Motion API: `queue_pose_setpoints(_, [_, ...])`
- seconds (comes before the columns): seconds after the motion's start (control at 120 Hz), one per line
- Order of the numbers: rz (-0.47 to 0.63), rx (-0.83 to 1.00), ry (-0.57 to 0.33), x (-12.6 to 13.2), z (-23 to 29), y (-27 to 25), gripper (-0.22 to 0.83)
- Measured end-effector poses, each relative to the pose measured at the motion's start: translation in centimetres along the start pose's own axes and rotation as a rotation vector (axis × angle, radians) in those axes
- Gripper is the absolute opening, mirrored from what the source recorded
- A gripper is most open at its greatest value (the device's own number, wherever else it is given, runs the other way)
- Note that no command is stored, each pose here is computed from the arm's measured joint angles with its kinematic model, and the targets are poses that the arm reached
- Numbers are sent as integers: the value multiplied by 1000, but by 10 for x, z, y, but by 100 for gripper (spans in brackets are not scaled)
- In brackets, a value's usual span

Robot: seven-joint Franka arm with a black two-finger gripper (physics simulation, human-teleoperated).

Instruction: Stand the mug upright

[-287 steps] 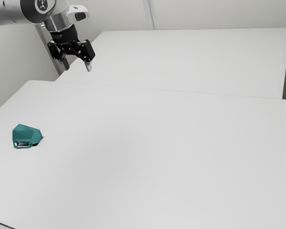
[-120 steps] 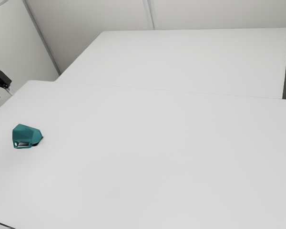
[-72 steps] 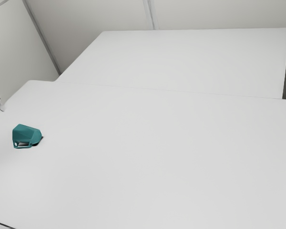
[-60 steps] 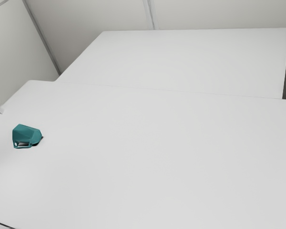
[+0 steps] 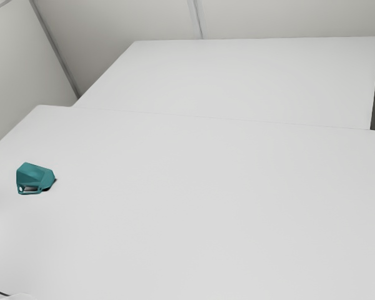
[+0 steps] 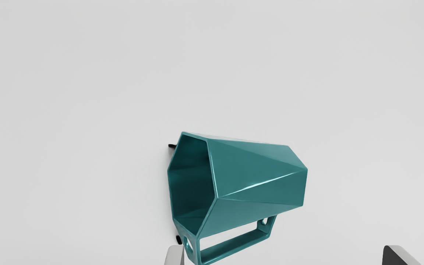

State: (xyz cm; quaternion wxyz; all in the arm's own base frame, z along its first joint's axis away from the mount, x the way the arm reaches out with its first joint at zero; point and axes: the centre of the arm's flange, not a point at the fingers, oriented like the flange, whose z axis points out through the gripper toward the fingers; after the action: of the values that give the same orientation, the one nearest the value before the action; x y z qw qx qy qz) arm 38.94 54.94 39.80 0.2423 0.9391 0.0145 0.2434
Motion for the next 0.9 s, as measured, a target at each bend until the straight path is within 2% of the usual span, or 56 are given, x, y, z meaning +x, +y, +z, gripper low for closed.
queue_pose_setpoints(0.417, [-39,-22,7,-7,-8,-34,60])
queue_pose_setpoints(0.633, [-130,-83,-14,-19,10,-42,60])
queue_pose_setpoints(0.9, [-176,-95,-44,-3,25,-58,60])
